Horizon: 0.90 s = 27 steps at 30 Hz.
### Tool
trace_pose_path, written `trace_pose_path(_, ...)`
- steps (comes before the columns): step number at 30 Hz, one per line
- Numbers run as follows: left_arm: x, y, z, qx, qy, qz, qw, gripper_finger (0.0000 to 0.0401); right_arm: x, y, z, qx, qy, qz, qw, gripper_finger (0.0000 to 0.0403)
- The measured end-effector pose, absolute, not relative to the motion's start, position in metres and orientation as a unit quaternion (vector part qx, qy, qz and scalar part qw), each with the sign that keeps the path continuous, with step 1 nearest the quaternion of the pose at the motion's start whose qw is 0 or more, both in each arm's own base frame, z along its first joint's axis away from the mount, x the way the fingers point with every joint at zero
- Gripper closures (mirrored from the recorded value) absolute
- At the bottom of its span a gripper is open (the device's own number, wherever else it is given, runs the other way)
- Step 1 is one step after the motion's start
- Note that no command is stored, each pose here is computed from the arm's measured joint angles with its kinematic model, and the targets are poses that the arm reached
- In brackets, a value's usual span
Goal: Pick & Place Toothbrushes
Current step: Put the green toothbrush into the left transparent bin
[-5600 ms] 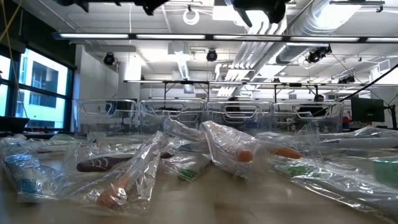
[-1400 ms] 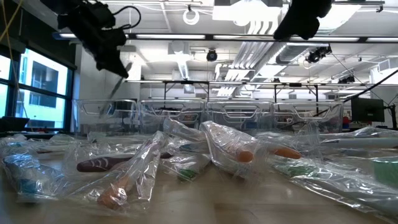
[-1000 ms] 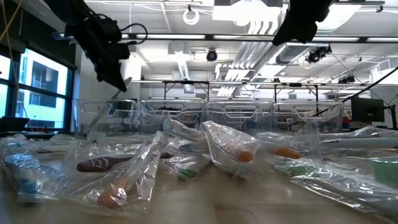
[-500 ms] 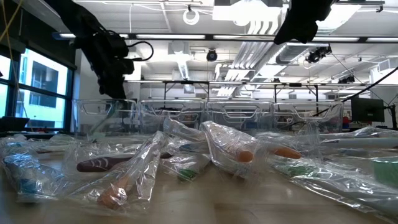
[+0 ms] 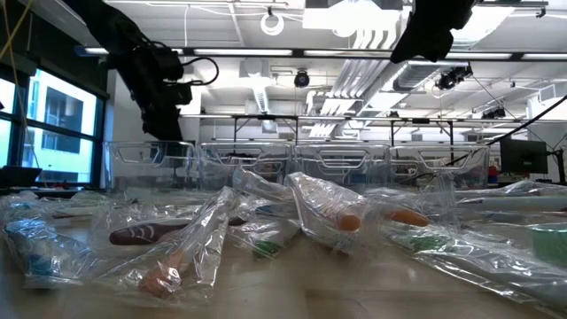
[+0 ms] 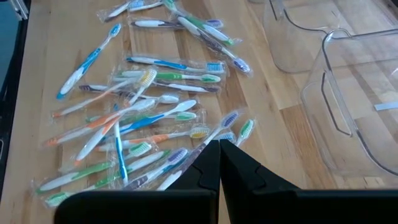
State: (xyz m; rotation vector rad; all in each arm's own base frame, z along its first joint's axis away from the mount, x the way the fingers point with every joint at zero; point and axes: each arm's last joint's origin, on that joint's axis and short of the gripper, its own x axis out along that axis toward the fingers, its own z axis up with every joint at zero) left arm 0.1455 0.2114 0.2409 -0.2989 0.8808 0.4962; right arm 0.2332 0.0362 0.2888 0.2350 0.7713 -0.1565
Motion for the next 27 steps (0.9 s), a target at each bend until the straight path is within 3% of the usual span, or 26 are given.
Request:
trace_pose_path(5, 0.147, 0.214, 0.244, -0.13, 0.405, 0.244, 0.872, 0.02, 0.233, 0.036, 0.289, 0.117, 0.375, -0.078, 0.916, 0.0401)
trace_pose_path(18, 0.149, 0.215, 0.245, -0.138, 0.385, 0.234, 0.882, 0.0198, 0.233, 0.036, 0.289, 0.136, 0.372, -0.088, 0.914, 0.0401)
trace_pose_path(27, 0.155, 0.19, 0.287, 0.001, 0.308, 0.217, 0.926, 0.0198, 0.233, 0.035, 0.29, 0.133, 0.362, -0.101, 0.917, 0.0401)
